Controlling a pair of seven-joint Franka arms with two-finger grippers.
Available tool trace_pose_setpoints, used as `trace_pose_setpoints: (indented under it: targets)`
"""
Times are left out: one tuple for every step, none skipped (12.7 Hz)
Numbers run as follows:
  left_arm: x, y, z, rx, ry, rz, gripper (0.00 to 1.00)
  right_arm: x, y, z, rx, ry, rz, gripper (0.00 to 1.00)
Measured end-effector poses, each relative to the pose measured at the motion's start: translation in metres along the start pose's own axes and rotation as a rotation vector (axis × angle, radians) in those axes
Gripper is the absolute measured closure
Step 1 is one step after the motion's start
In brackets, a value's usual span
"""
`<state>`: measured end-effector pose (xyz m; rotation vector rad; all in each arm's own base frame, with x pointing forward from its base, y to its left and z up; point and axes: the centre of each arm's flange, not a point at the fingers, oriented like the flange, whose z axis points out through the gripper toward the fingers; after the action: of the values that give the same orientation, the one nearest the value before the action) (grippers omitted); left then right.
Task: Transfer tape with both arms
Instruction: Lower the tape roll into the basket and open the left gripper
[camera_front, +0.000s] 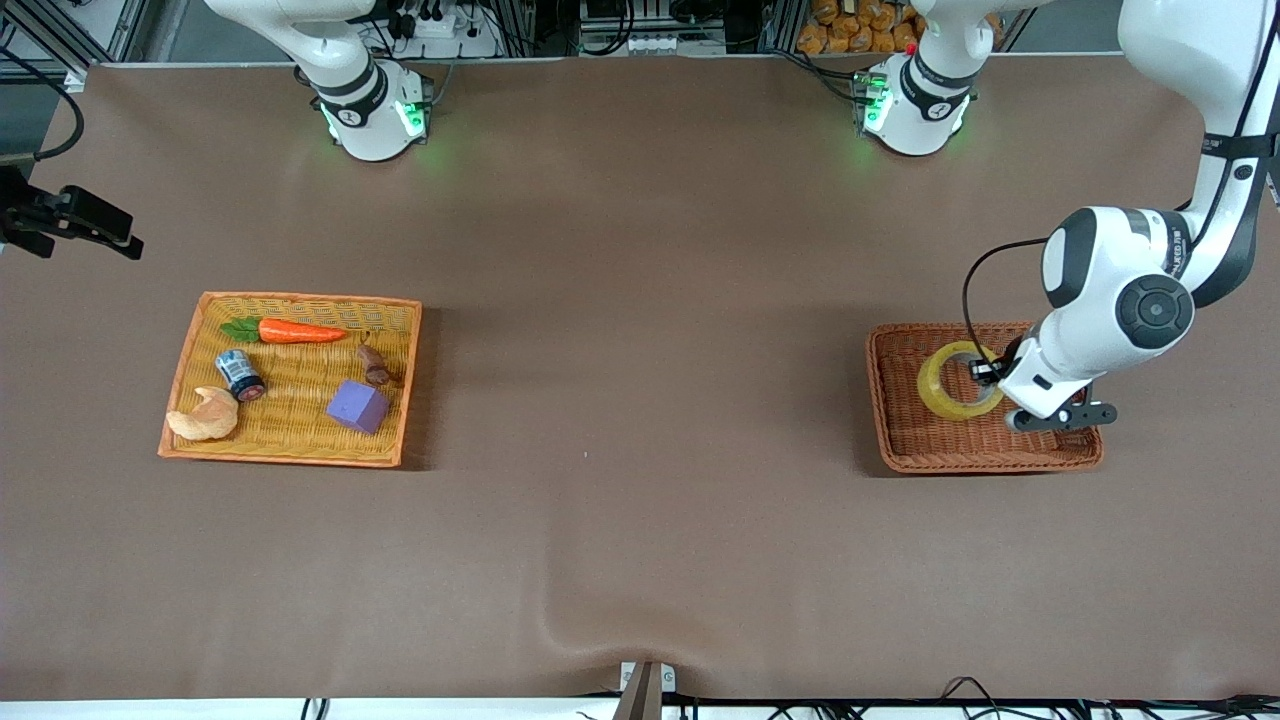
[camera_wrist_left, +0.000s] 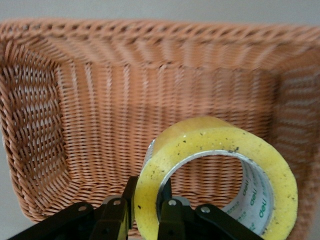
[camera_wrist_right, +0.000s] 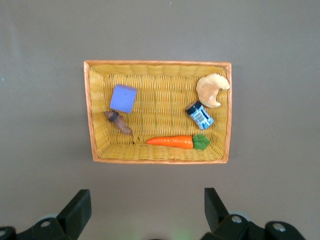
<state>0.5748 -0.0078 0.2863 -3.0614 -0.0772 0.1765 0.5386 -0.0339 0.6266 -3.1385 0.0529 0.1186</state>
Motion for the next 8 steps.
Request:
trace_pose_setpoints:
  targets:
    - [-0.005,-0.011,0.012,-0.006,0.009,0.014,0.78,0.003,0.000,0.006,-0.001,-0.011,0.001,0.00]
    - [-0.011,-0.022,0.026,-0.016,0.031,0.032,0.78,0.006,0.001,0.010,-0.001,-0.020,0.002,0.00]
    - [-0.018,-0.033,0.041,-0.025,0.055,0.053,0.78,0.008,0.002,0.014,-0.002,-0.026,0.004,0.00]
    - [-0.025,-0.043,0.054,-0.028,0.070,0.076,0.78,0.009,0.004,0.015,-0.003,-0.029,0.006,0.00]
    - [-0.028,-0.050,0.059,-0.024,0.079,0.098,0.78,0.009,0.008,0.015,-0.004,-0.030,0.001,0.00]
    - [-0.026,-0.055,0.057,-0.013,0.092,0.117,0.71,0.009,0.015,0.015,-0.004,-0.030,-0.016,0.00]
    - [-0.021,-0.057,0.050,-0.001,0.110,0.126,0.60,0.008,0.022,0.015,-0.003,-0.031,-0.023,0.00]
    - [-0.014,-0.059,0.040,0.005,0.136,0.127,0.49,0.007,0.029,0.015,-0.002,-0.032,-0.021,0.00]
